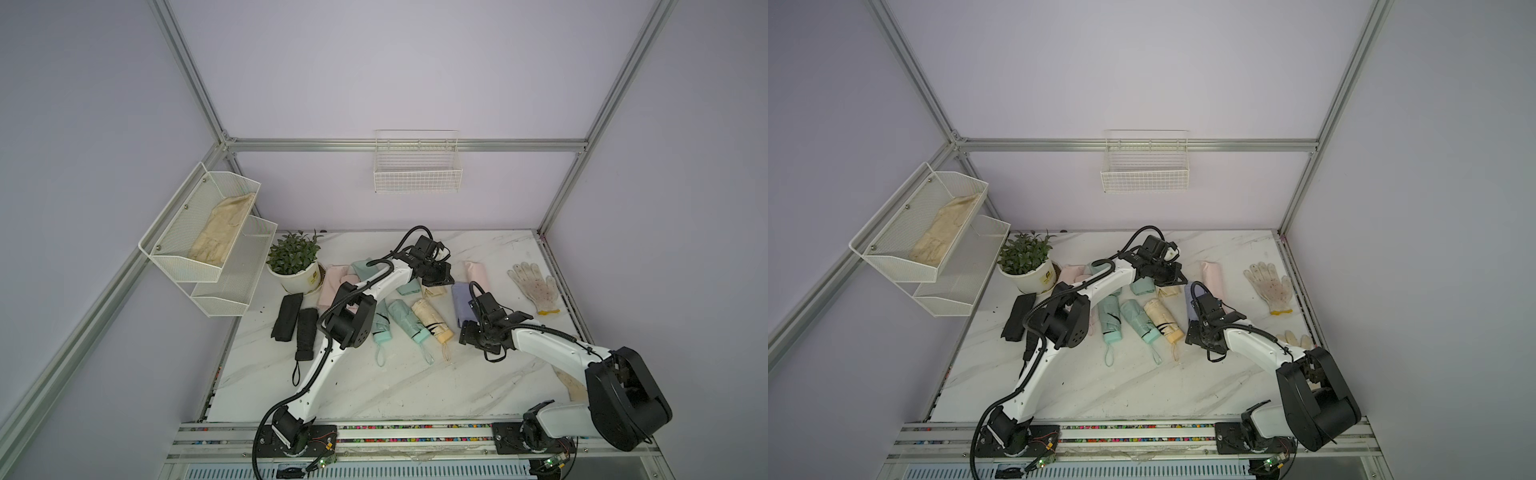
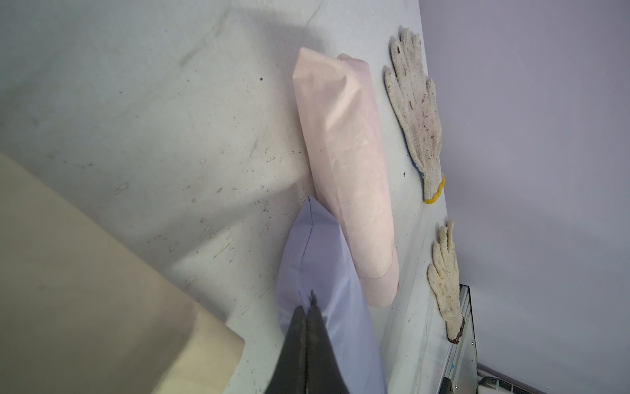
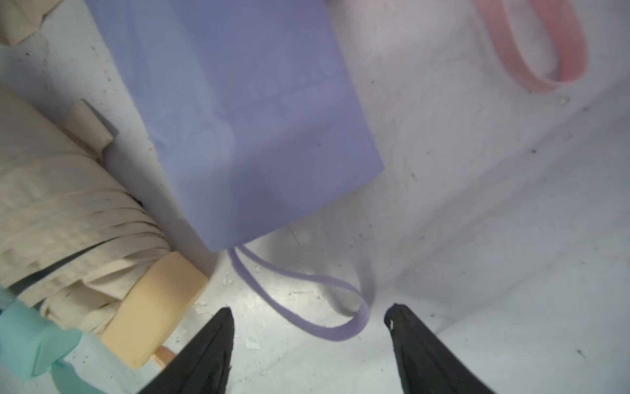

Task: Take umbrellas out of sleeves
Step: Take out the umbrella from the umbrella sleeve.

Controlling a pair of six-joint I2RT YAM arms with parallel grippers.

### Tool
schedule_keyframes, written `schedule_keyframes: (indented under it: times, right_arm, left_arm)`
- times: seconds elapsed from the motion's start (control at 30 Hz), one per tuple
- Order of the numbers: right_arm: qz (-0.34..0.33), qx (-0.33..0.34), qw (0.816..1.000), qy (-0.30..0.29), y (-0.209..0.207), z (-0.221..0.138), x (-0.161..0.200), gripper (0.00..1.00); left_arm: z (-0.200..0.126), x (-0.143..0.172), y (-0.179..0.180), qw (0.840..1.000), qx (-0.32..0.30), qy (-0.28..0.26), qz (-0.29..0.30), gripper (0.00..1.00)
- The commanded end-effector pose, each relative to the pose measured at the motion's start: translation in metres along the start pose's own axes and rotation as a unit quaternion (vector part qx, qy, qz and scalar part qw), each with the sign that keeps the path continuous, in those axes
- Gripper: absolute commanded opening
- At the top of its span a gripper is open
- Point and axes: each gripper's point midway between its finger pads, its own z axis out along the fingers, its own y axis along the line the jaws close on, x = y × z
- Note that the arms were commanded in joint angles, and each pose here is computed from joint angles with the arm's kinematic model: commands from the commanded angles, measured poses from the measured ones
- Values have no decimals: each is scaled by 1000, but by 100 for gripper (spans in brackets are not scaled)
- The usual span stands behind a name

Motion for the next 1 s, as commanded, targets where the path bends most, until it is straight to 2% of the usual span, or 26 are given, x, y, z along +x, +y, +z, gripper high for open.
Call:
schedule_keyframes:
  times: [0.0,0.3,0.6,0.73,0.97]
  right_arm:
    - [-8,2,1000,-15,0,6,-11,75]
    - [-36,-78,996,-2,22,11,2,64]
    - [-39,-94,995,18,28,5,32,53]
    - [-34,-80,996,19,25,7,40,43]
    - [-19,-56,998,12,17,10,39,4]
  left_arm:
    - [-29,-16,-33,999,27,-24,32,0]
    - [-28,-15,-31,999,26,-23,30,0]
    - [-30,-17,-32,999,26,-26,31,0]
    - [-29,-17,-32,999,27,-26,29,0]
    - [-31,-19,-34,999,28,-28,31,0]
